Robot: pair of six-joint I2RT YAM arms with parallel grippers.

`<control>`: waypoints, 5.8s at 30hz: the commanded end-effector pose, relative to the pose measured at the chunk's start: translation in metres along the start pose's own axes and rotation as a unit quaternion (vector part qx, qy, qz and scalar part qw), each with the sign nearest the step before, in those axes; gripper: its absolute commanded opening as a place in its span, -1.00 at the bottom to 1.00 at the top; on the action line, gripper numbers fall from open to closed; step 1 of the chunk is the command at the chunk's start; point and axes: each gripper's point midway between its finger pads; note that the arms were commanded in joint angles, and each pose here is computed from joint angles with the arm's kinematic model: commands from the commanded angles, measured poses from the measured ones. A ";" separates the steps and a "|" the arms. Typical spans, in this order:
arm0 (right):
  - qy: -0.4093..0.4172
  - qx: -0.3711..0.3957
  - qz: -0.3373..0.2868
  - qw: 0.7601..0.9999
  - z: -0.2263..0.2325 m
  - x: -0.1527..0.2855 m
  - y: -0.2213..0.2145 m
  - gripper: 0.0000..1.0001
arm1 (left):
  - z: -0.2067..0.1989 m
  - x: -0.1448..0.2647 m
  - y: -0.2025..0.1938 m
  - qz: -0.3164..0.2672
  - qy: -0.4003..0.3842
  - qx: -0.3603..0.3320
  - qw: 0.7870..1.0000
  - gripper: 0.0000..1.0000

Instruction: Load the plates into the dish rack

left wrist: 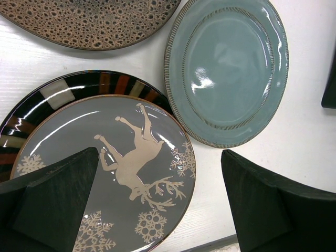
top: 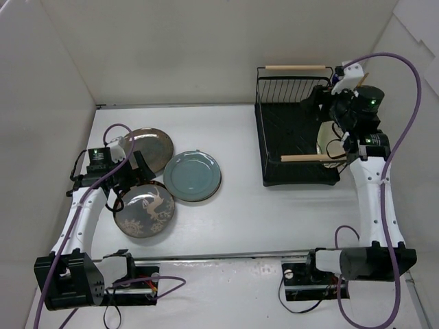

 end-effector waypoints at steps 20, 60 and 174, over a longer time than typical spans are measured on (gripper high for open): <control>0.340 -0.100 0.222 0.908 0.327 -0.045 -0.133 0.17 | -0.031 -0.031 0.018 0.017 -0.040 0.006 0.999 0.41; 0.059 -0.136 0.383 0.912 0.265 -0.098 -0.331 0.08 | -0.028 -0.131 0.005 0.129 -0.022 -0.011 0.991 0.08; 0.269 -0.150 0.293 0.905 0.291 -0.070 -0.185 0.31 | -0.138 0.018 0.098 -0.040 -0.355 -0.064 0.932 -1.00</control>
Point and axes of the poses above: each gripper's point midway between its finger pads, its own x axis back along the fingers, its own z axis along the line the jaws close on, y = z × x, and after that the axes turned 6 degrees about -x, right-handed
